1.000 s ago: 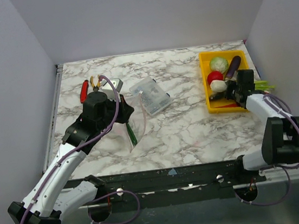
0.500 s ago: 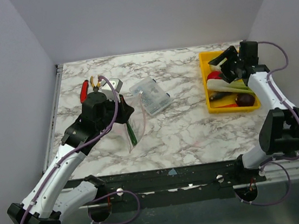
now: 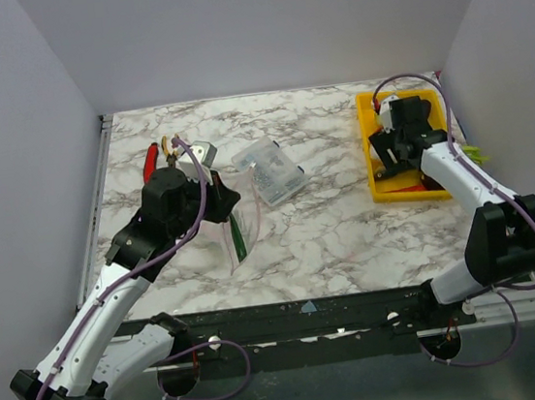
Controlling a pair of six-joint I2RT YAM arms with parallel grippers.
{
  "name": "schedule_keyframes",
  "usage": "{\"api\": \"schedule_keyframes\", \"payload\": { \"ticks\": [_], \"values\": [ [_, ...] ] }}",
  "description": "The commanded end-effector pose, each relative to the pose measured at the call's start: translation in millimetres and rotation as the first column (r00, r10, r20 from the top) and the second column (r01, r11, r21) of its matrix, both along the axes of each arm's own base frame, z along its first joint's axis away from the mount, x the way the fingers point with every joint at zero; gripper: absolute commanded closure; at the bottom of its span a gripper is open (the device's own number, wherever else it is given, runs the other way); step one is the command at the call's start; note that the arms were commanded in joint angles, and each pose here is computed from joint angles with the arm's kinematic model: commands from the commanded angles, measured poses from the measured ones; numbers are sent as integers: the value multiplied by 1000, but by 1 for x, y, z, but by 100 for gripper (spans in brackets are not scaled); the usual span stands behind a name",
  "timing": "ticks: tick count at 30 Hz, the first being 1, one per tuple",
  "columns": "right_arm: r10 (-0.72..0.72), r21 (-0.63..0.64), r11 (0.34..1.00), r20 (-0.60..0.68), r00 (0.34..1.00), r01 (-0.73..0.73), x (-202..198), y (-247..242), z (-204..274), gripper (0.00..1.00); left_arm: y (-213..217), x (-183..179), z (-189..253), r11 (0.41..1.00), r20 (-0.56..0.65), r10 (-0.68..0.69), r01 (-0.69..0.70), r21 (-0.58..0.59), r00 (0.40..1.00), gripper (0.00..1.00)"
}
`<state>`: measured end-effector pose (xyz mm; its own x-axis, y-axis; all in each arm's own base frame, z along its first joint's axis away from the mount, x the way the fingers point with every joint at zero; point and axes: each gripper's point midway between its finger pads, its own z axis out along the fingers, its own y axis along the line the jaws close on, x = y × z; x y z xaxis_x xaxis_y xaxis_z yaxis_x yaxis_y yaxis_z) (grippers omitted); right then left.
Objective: Place the food in the zip-top bag and seal the zipper
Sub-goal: Pick up the fake vegetable from the bin.
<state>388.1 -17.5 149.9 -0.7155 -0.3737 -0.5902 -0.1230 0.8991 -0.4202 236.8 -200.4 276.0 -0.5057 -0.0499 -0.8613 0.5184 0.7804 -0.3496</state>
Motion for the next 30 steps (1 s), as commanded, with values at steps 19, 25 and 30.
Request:
{"api": "schedule_keyframes", "payload": {
  "ticks": [19,25,30],
  "values": [
    [316,-178,926,-118,941,-333,47,3,-54,11,-3,0,1,1000,14,-9,9,-12,1000,100],
    [312,-188,926,-111,944,-328,49,2,-65,15,-3,2,-3,1000,6,-4,4,-2,1000,100],
    [281,-223,933,-46,959,-284,49,-4,-47,29,-4,4,-6,1000,-1,-2,2,5,1000,100]
  ]
}}
